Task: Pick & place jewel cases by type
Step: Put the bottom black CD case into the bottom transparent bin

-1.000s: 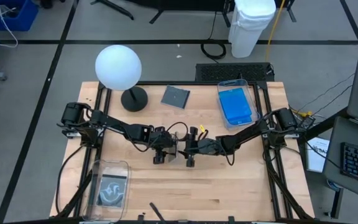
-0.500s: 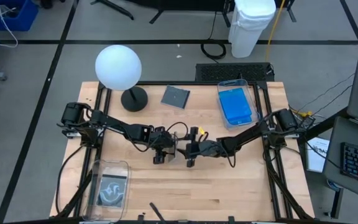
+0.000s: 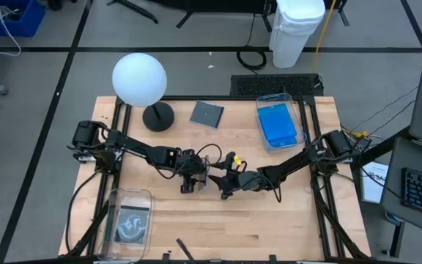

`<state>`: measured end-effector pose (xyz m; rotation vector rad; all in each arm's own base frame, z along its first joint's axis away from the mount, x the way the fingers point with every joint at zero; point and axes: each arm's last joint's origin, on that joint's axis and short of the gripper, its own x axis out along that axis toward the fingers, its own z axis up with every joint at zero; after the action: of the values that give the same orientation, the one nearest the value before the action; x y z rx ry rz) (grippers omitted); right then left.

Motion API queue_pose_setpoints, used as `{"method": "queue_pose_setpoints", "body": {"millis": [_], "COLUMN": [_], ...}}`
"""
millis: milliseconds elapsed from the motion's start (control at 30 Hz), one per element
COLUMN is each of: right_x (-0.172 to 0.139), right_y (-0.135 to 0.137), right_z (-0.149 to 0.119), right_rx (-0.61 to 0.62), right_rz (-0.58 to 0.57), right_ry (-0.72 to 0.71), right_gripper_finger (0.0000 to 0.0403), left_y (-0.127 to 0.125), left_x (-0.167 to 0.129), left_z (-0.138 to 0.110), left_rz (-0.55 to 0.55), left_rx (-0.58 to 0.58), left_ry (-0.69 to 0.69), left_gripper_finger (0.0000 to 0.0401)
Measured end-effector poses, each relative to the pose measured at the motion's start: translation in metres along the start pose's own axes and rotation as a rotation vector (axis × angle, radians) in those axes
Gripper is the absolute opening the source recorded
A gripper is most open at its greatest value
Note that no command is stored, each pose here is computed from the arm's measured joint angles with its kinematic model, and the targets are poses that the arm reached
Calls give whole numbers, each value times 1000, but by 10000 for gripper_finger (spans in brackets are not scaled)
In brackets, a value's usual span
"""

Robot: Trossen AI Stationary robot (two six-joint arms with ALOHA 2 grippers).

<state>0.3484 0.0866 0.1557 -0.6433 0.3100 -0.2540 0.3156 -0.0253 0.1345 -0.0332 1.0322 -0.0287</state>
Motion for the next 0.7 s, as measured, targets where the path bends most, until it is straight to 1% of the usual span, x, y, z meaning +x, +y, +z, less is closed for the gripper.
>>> {"method": "queue_pose_setpoints", "body": {"millis": [67, 533, 700], "right_x": [0, 0, 5], "right_y": [0, 1, 0], "right_z": [0, -2, 5], "right_rx": [-19, -154, -181], "right_rz": [-14, 0, 21], "right_ry": [10, 27, 58], "right_gripper_finger": [210, 210, 210], "left_y": [0, 0, 0], "left_x": [0, 0, 0], "left_z": [0, -1, -1], "left_rz": [0, 0, 0], "left_rx": [0, 1, 3], "left_ry": [1, 7, 7], "left_gripper_finger": [237, 237, 237]}}
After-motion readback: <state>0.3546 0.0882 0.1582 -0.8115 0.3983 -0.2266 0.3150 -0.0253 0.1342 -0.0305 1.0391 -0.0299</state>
